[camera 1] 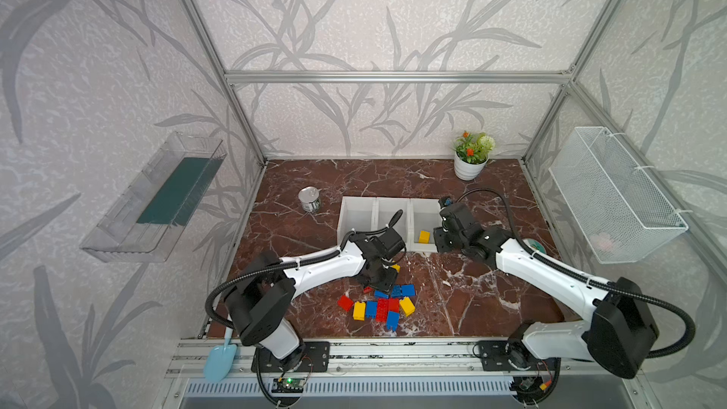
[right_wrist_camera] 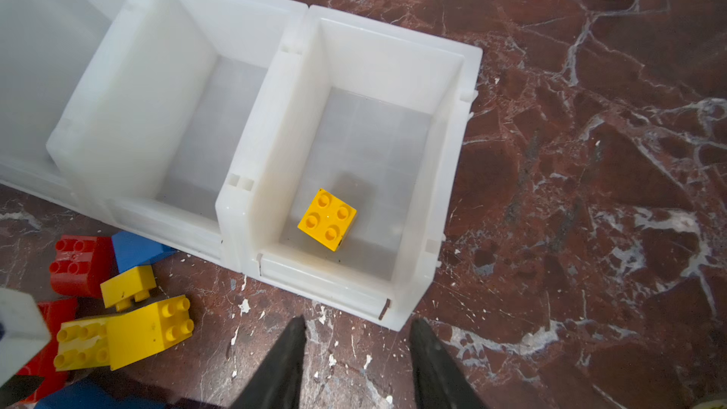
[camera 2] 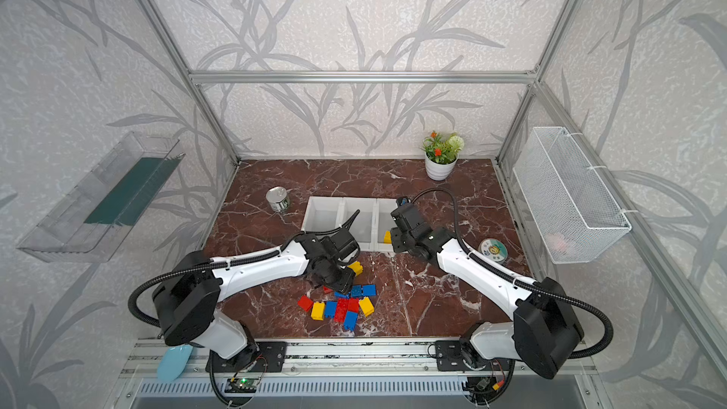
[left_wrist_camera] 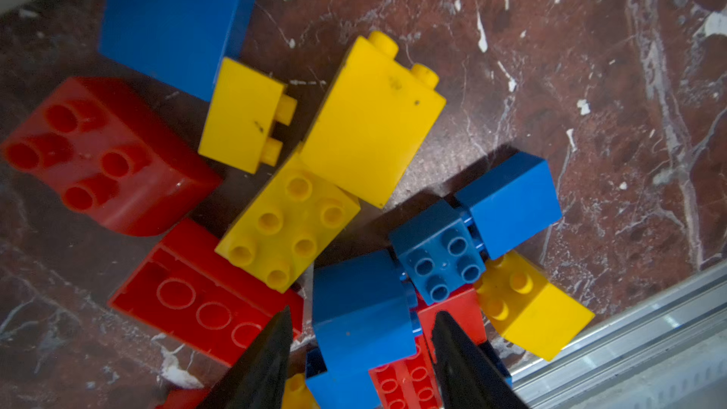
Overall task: Sort the legos into containers by color
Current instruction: 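Lower the left gripper onto a blue brick in the pile and grasp it, then carry the blue brick into the middle bin compartment and release it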
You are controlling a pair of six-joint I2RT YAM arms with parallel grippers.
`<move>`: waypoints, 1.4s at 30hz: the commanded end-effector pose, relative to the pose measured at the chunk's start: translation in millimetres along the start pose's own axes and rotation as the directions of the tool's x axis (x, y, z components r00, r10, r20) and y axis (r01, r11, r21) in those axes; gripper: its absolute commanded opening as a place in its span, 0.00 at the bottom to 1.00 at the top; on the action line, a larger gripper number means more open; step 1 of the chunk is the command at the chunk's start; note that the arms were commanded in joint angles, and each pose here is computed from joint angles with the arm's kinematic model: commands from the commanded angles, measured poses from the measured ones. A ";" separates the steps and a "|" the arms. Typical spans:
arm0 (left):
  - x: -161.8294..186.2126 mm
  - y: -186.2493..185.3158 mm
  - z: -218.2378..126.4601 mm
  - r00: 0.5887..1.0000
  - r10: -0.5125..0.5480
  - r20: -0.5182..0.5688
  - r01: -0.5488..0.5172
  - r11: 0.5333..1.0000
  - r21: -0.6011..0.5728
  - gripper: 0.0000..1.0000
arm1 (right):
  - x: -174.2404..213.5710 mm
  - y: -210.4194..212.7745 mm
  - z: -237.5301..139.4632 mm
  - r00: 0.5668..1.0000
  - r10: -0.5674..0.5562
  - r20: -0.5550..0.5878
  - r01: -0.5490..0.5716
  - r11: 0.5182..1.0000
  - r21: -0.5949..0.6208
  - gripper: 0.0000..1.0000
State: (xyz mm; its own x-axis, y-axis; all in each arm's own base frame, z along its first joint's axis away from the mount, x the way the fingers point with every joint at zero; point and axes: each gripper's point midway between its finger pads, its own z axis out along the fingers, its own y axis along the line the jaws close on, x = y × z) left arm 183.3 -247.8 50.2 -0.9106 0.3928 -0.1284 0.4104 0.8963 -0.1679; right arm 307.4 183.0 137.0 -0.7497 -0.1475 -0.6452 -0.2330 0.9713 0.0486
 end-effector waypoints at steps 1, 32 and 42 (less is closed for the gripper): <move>3.9 2.0 0.2 1.000 -0.003 -0.029 0.002 1.000 -0.028 0.63 | 4.8 -7.1 -5.6 1.000 0.005 0.001 -0.005 1.000 0.022 0.45; -47.1 11.2 -53.7 0.988 0.075 0.136 -0.052 0.985 -0.166 0.35 | 10.6 -11.5 -9.7 1.000 0.019 0.012 -0.019 0.999 0.026 0.44; -156.1 42.4 -89.4 0.919 0.055 0.391 0.014 0.985 -0.173 0.36 | 4.8 -14.0 -14.1 0.999 0.015 0.035 -0.017 0.999 0.036 0.43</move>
State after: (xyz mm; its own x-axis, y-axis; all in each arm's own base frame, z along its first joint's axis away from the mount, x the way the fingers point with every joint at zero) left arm 310.3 -252.1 148.9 -0.8262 0.3265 -0.4591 0.3832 0.9231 -0.0332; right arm 299.8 171.3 141.4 -0.7329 -0.1331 -0.6672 -0.2134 0.9762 0.0397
